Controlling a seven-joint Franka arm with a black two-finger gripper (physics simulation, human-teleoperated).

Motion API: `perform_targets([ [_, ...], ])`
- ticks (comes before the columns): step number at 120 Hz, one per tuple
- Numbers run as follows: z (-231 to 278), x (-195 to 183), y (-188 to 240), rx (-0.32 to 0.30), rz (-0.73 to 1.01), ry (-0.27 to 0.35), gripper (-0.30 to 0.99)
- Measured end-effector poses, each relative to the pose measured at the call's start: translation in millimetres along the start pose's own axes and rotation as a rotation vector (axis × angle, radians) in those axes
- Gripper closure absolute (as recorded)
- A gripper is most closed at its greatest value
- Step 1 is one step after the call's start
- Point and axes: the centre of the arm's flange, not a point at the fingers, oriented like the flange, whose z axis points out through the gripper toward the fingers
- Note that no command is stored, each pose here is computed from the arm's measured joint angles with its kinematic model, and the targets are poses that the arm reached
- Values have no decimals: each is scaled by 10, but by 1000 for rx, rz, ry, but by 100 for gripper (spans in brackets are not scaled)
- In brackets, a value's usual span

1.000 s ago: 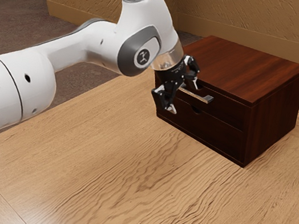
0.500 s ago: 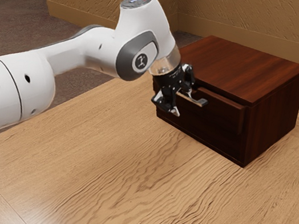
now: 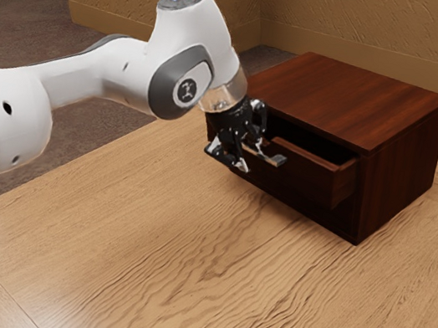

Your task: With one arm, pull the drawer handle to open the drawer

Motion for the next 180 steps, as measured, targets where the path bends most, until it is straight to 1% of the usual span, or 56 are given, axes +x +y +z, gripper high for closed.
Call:
perform_targets([
  [15, -13, 21, -106, 5, -3, 5, 52],
  [32, -136, 63, -143, -15, -9, 11, 52],
  [54, -129, 128, -301, -2, -26, 9, 51],
  [113, -301, 75, -718, -25, -37, 5, 51],
  [154, -401, 78, -937, -29, -44, 9, 50],
  [180, -396, 80, -1018, -32, -46, 11, 47],
])
